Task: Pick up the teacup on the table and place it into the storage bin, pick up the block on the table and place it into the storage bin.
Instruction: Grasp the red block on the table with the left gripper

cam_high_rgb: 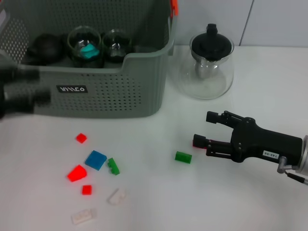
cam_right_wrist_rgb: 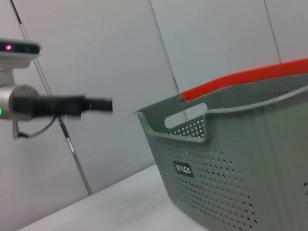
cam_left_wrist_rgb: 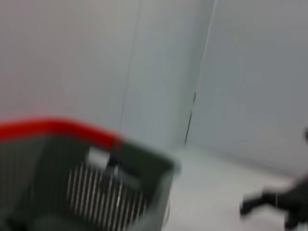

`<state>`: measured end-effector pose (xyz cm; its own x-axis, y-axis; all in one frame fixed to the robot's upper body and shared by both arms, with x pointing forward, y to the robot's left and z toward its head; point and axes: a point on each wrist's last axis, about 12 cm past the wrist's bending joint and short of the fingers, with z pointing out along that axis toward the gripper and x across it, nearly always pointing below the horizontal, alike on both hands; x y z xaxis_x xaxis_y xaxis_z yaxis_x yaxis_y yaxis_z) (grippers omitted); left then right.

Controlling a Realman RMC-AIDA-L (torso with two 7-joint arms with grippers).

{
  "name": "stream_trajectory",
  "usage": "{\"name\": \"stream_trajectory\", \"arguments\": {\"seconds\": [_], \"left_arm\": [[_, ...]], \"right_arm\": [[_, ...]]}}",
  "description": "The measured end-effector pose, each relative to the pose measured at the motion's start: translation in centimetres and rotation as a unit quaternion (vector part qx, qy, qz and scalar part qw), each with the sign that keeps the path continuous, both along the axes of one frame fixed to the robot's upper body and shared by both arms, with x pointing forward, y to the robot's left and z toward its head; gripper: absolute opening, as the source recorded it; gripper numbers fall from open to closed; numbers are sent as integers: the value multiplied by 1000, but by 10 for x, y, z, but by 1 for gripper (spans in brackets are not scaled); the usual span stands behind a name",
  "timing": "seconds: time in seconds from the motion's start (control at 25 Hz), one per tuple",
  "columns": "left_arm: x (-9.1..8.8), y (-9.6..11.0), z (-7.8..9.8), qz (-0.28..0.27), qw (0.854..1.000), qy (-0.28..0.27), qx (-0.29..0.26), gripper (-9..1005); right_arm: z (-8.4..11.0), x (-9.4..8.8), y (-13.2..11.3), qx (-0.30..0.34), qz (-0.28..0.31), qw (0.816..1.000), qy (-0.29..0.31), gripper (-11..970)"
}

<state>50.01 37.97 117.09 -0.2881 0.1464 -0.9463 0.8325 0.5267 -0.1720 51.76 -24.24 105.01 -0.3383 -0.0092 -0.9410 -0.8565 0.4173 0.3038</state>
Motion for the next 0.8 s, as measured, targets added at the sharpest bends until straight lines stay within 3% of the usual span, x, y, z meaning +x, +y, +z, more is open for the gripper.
{"name": "stream_trajectory", "arguments": {"seconds": [0.2, 0.4, 0.44, 0.56, 0.8], "left_arm": [[-19, -1, -36, -7, 997, -7, 75, 704], [-30, -10, -72, 3, 993, -22, 118, 703], [-30, -10, -72, 3, 993, -22, 118, 703], [-37, -22, -105, 3, 990, -4, 144, 702], [-39, -32, -120, 11, 990, 2, 140, 654]], "right_arm": [[-1, 0, 0, -1, -1, 1000, 2, 944], [-2, -1, 0, -2, -3, 1000, 5, 944], [-2, -1, 0, -2, -3, 1000, 5, 944], [-2, 0, -1, -4, -6, 1000, 6, 944], [-3, 2, 1, -11, -9, 1000, 7, 944]]}}
